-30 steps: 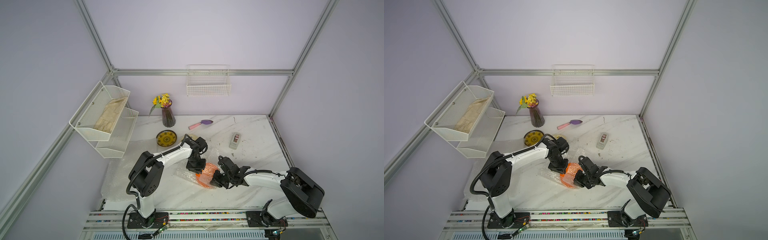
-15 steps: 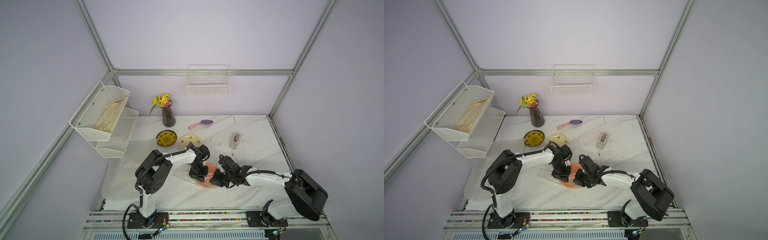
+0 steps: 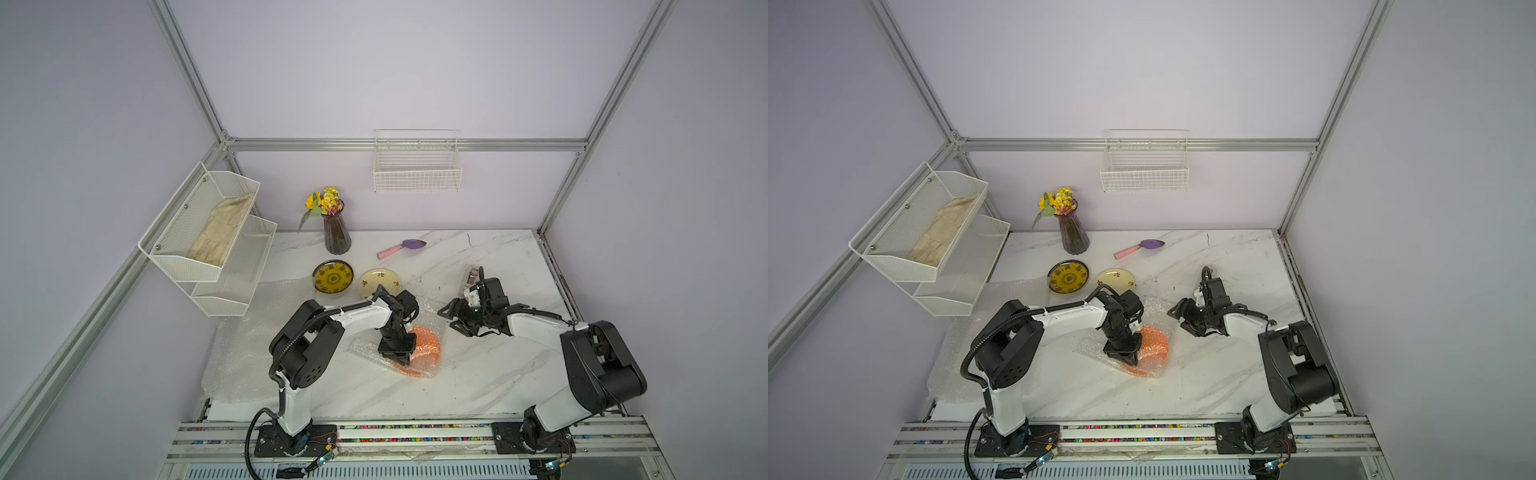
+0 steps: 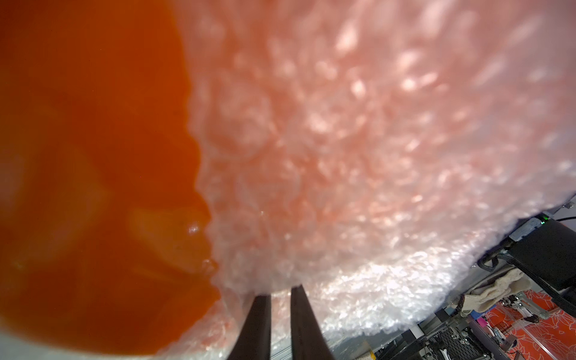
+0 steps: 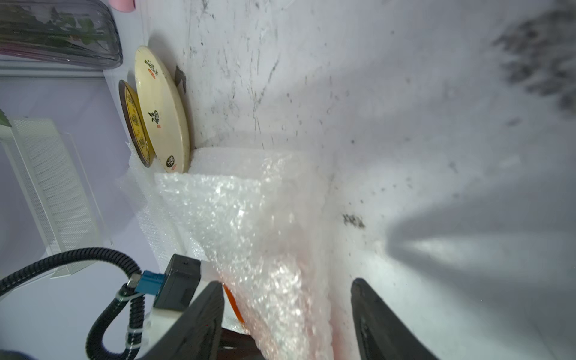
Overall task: Wrap dinner plates in bubble wrap
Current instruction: Wrap the plate in the bubble wrap.
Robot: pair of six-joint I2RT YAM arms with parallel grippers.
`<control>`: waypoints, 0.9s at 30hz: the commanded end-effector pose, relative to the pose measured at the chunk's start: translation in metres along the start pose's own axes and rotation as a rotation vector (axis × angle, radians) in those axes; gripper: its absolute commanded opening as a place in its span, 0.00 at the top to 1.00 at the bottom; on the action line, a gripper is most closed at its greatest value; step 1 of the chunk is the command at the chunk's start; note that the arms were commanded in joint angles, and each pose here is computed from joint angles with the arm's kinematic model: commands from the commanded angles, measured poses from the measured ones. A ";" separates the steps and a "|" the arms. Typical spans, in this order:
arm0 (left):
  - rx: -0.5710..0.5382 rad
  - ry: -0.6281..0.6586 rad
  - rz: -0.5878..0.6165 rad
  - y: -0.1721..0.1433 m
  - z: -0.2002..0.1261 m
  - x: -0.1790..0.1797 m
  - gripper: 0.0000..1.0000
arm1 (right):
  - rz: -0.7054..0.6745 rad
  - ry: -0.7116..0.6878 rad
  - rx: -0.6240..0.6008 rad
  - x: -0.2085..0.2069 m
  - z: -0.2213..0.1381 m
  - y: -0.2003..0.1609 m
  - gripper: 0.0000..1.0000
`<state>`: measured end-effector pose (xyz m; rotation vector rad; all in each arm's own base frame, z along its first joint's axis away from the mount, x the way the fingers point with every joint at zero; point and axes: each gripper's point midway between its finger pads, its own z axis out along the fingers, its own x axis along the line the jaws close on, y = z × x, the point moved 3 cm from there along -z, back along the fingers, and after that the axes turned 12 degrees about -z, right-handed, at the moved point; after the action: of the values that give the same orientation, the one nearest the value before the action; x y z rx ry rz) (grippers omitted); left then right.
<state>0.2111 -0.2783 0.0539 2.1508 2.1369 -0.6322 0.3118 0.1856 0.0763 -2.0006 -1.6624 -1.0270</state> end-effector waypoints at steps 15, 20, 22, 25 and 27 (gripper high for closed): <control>0.002 0.145 -0.038 -0.004 0.018 0.036 0.85 | -0.087 0.032 -0.098 -0.004 -0.006 0.045 1.00; -0.033 0.199 -0.033 0.007 0.008 0.042 0.85 | -0.107 -0.037 -0.057 -0.013 -0.037 0.003 1.00; -0.044 0.210 -0.027 0.012 0.004 0.044 0.85 | -0.108 -0.071 -0.055 -0.019 -0.053 -0.017 1.00; -0.042 0.217 -0.015 0.015 0.000 0.044 0.85 | -0.113 -0.071 -0.072 -0.016 -0.078 -0.043 1.00; -0.037 0.217 0.003 0.015 -0.002 0.043 0.85 | -0.116 -0.063 -0.096 -0.013 -0.094 -0.058 1.00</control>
<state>0.2159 -0.2633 0.0546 2.1858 2.1600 -0.5670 0.2617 0.1393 0.1252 -1.9928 -1.8028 -1.2141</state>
